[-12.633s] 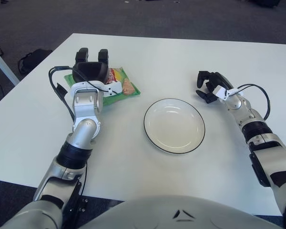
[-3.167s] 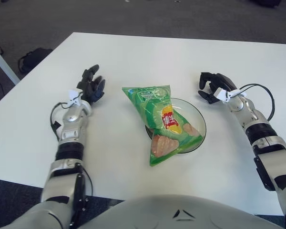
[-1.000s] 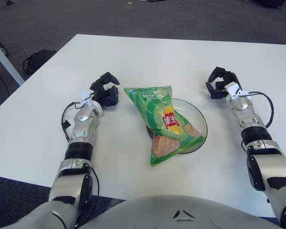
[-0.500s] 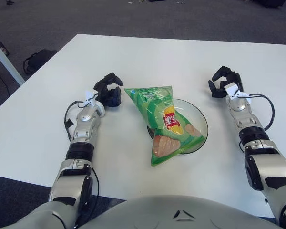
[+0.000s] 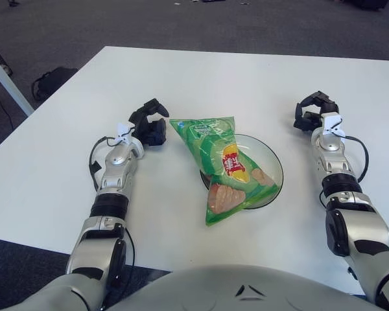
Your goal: Put the snack into the plate.
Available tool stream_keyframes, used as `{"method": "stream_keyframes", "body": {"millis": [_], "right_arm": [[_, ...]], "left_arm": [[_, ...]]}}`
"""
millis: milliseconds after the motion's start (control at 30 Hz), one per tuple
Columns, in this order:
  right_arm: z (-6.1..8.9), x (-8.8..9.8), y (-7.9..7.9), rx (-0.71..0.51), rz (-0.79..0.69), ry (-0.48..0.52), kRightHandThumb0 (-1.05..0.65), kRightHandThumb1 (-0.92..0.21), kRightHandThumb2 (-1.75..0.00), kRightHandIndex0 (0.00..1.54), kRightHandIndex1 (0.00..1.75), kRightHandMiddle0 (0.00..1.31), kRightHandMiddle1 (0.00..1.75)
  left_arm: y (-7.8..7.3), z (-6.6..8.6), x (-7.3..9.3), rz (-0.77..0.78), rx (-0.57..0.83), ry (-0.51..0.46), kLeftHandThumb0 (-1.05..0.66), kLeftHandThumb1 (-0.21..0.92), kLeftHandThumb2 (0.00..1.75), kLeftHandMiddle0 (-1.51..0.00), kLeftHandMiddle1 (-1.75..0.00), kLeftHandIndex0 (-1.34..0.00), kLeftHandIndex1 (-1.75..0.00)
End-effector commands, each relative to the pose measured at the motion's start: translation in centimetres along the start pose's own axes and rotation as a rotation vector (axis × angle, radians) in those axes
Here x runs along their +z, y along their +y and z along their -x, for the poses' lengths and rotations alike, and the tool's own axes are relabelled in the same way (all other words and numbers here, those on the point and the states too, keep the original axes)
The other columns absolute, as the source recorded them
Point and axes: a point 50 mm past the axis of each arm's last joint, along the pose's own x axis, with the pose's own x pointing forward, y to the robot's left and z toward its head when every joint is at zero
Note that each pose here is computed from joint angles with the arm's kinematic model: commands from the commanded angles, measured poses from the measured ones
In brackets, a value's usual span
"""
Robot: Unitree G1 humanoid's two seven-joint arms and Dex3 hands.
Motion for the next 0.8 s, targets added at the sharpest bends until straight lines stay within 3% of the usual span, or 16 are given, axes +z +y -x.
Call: {"method": "stream_keyframes", "body": {"millis": [0, 767], "right_arm": [[1.6, -3.3, -0.1, 0.013, -0.049, 0.128, -0.49, -0.30, -1.34, 1.32, 1.75, 0.63, 1.75], [3.9, -3.9, -2.6, -0.005, -0.233, 0.119, -0.48, -0.32, -1.32, 1.32, 1.75, 0.61, 1.75]], "left_arm": [[-1.8, 2.5, -4.3, 0.075, -0.008, 0.134, -0.49, 0.29, 1.35, -1.32, -1.75, -0.63, -1.75], [-2.3, 1.3, -4.6, 0.095, -0.116, 0.127, -0.49, 0.29, 1.35, -1.30, -1.75, -0.63, -1.75]]}}
